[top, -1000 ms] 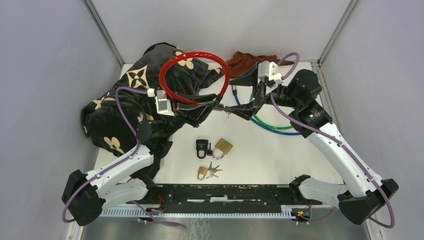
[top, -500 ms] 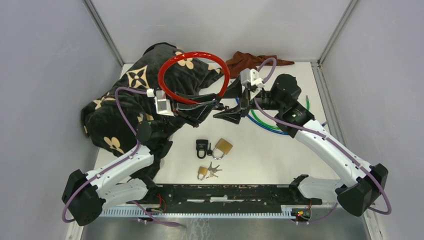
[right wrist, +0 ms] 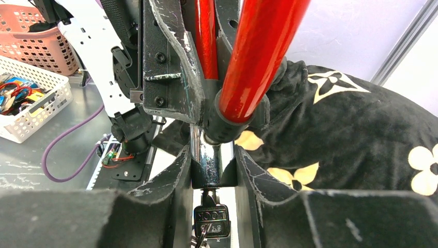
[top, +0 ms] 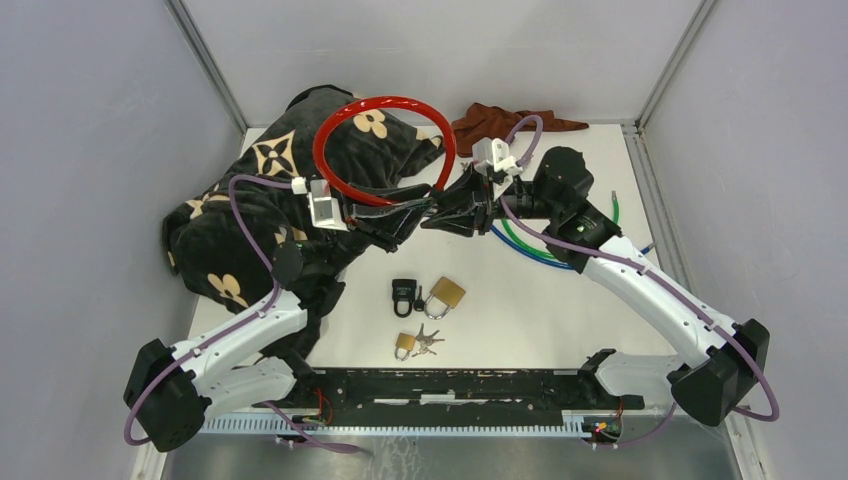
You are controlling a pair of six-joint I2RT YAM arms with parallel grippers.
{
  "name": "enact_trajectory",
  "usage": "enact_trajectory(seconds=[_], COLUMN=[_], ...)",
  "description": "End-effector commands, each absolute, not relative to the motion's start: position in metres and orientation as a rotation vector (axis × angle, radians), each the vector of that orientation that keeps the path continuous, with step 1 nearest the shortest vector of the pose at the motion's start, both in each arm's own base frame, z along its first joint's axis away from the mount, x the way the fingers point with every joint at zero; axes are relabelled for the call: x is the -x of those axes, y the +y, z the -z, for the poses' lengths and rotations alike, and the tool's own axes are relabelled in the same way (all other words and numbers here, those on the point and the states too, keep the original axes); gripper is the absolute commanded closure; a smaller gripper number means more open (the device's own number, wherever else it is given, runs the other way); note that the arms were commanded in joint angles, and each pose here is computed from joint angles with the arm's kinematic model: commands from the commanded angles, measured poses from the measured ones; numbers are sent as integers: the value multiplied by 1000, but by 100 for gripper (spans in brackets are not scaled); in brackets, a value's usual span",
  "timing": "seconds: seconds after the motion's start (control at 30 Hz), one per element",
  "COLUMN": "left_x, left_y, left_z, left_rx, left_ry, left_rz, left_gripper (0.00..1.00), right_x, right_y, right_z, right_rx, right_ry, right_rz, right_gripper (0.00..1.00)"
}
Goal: Lock with the key
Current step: Lock the lock.
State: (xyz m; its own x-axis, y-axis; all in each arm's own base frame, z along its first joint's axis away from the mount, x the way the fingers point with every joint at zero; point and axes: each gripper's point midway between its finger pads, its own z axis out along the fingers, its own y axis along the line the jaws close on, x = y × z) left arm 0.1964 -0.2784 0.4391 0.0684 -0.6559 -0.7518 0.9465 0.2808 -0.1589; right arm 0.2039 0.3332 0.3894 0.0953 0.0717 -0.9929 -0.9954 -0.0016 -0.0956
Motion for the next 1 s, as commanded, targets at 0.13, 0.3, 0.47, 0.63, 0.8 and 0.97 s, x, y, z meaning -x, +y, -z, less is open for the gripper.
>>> enact_trajectory(seconds=[0.13,0.3,0.47,0.63,0.8,0.97], left_x=[-188,-187,-183,-185,-185,-185], left_y=[-273,-265,-264,-262,-257,-258], left_z=[-449,-452,-448,-449,-457,-455], left_rx=[-433,-409,-432,-423,-401,-399], left_ry=[799,791,788,788,767,773], left_rz=[1256,1267,1264,1258,1253,1268], left_gripper=[73,63,59,64,90,98], right_x=[-197,-199,-201,-200,-202,-200], right_y=[323,319,317,317,317,318], right_z=[-430,-432,-435,-435,-430,-431], right_rx=[1169,1153,1141,1143,1154,1161], right_ry=[911,913,911,907,925,922], right_rz=[-1107,-1104,-1100,-1108,-1094,-1114], right_gripper=[100,100,100,100,100,100])
